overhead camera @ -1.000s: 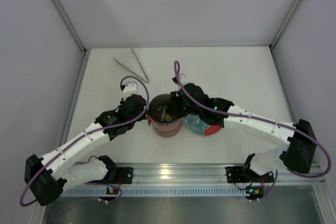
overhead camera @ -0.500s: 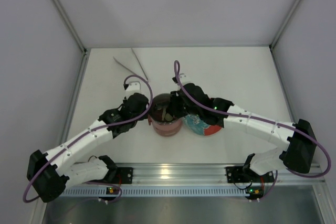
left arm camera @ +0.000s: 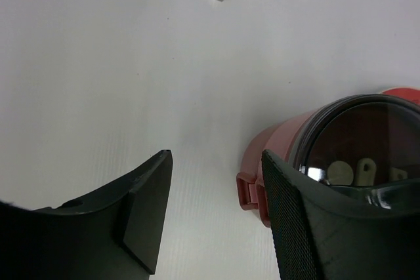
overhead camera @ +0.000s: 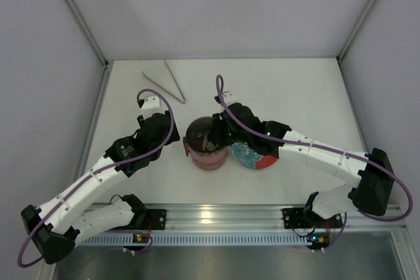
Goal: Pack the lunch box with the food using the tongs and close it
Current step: Close the fastener on the packing box, then reset both arms
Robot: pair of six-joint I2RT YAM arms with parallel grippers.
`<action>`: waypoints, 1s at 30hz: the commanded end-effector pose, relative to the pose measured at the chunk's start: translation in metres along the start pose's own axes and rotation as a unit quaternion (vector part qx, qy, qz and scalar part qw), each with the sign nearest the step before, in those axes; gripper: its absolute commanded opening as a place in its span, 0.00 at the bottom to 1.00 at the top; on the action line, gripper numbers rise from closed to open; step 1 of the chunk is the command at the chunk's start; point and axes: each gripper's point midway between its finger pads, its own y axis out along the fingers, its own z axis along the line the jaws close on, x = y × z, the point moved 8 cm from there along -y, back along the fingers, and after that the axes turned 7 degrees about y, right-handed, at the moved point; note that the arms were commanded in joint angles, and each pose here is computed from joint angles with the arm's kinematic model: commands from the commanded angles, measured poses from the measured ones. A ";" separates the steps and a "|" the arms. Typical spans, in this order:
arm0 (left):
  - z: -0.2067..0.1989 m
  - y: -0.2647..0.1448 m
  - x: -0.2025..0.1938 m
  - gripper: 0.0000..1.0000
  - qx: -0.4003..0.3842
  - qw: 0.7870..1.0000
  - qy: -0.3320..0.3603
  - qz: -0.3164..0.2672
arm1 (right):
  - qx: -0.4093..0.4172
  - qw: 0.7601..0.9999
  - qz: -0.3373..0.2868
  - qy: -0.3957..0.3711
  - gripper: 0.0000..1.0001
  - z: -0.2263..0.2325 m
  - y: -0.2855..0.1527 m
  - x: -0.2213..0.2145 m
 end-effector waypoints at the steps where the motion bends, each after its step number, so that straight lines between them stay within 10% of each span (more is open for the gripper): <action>1: 0.010 -0.021 0.026 0.62 0.009 0.999 -0.017 -0.045 | -0.006 1.000 -0.008 -0.017 0.13 0.010 -0.006 0.010; 10: 0.007 -0.051 0.075 0.66 -0.038 0.992 -0.023 -0.116 | 0.023 0.998 -0.054 -0.036 0.27 0.030 -0.061 0.050; 14: -0.002 -0.059 0.098 0.70 -0.073 0.986 -0.021 -0.150 | 0.013 0.993 -0.112 -0.045 0.56 0.025 -0.103 0.071; 17: -0.015 -0.066 0.121 0.72 -0.109 0.979 -0.006 -0.174 | -0.035 0.983 -0.176 -0.045 0.99 0.015 -0.138 0.094; 22: -0.023 -0.070 0.152 0.99 -0.100 0.975 0.030 -0.198 | -0.160 0.943 -0.290 -0.034 1.00 -0.018 -0.189 0.118; 30: -0.019 -0.070 0.184 0.99 -0.066 0.973 0.029 -0.221 | -0.237 0.894 -0.380 -0.003 1.00 -0.046 -0.242 0.124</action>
